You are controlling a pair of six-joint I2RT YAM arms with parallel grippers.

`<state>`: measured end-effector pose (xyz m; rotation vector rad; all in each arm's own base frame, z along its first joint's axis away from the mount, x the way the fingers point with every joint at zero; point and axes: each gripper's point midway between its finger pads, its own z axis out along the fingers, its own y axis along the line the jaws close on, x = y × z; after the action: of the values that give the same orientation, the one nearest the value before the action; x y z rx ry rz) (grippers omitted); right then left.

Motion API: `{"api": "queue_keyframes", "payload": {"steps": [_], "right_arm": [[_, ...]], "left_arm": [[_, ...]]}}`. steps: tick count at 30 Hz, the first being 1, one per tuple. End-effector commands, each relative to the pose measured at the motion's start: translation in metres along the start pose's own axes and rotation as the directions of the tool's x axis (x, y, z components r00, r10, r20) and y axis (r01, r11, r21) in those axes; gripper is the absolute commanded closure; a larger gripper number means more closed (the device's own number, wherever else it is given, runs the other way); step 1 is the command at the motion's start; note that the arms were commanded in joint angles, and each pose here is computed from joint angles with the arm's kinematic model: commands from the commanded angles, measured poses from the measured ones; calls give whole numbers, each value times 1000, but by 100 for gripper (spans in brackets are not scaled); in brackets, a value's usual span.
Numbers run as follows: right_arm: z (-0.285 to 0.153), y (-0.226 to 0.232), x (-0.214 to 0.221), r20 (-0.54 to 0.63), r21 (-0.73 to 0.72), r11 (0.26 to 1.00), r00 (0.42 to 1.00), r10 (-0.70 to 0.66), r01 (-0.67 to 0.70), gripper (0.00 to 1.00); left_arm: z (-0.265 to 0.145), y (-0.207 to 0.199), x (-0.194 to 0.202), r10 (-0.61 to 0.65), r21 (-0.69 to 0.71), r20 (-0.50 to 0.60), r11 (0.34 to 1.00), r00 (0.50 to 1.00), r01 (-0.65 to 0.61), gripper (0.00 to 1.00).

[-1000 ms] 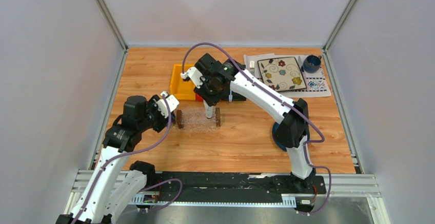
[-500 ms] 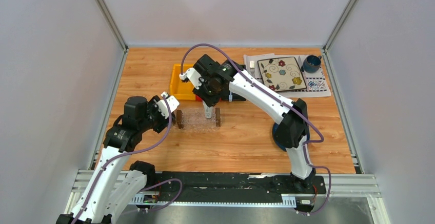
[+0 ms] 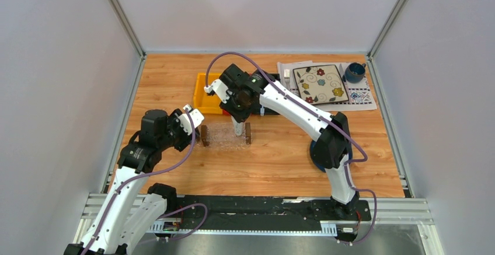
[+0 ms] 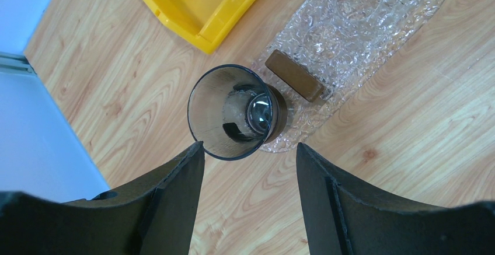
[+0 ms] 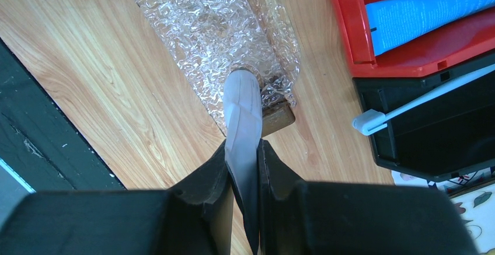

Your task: Prepare toiletry sets of a toothbrush and toothpaste on the tray

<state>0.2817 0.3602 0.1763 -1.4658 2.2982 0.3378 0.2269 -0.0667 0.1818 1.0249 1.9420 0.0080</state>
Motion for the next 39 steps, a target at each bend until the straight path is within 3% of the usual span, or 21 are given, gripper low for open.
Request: {"api": "queue_keyframes", "payload": {"steps": [1,39], "right_arm": [[-4,-2,-11,48,27,999,999,-25,24,100],[15,2,-8,39,37,998,998,-42,41,97]], "left_arm": [[0,3,-7,2,-7,30,1000,1000,-2,33],[5,-1,1,9,7,14,1000,1000,-9,33]]}}
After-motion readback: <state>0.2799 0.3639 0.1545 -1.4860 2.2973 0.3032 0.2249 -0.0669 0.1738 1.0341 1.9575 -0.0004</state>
